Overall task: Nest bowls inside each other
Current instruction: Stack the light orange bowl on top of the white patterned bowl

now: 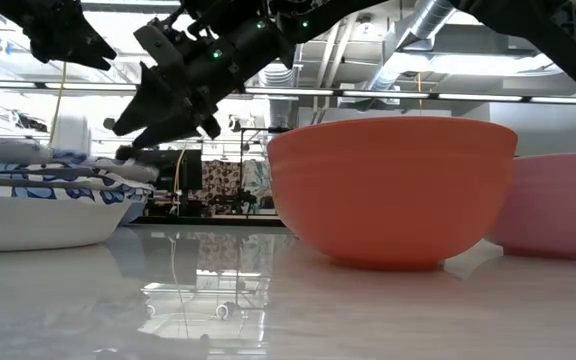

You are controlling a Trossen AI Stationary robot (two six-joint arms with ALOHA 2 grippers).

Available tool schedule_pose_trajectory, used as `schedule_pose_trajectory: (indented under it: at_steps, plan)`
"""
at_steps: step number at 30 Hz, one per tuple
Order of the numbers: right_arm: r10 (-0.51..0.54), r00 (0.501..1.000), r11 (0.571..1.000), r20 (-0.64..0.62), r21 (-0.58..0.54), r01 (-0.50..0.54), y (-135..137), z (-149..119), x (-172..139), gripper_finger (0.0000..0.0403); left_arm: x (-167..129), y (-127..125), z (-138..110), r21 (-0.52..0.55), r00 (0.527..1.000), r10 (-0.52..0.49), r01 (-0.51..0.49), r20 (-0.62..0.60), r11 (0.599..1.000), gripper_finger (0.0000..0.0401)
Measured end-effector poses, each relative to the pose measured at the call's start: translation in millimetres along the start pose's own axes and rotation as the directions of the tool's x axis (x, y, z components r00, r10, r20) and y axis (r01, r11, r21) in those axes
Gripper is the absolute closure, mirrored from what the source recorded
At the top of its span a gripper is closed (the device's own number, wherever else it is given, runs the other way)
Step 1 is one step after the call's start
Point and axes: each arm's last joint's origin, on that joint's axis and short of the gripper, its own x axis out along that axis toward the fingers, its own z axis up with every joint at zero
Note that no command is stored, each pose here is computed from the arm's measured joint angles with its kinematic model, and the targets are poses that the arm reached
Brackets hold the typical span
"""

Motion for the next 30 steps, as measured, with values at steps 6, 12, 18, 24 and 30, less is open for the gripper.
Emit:
schedule_pose_trajectory:
  at_steps: [6,12,18,24,30]
  plan:
    - [-0.149,0.970,0.989,-0.191,-0.035,0.145,-2,-6,-11,0.0178,0,0,0,0.009,1.000,0.000,0.000,-0.002,1.000,0.0169]
    - [-0.418,0.826,0.909,-0.379,-0.159,0.386,1,-14,-32,0.0178,0,0,0,0.012,1.000,0.000,0.000,-0.003,1.000,0.0169]
    - [-0.478,0.732,0.872,-0.486,-0.159,0.464,12,-29,-37,0.0179,0,0,-3,0.025,1.000,0.002,-0.002,-0.027,1.000,0.0169]
    - [-0.522,0.709,0.847,-0.474,-0.194,0.494,30,-32,-38,0.0179,0,0,-4,0.029,0.999,-0.001,0.002,-0.036,1.000,0.0169]
    - [-0.613,0.650,0.786,-0.450,-0.262,0.560,48,-26,-51,0.0179,0,0,-4,0.024,0.999,0.000,0.001,-0.042,1.000,0.0169]
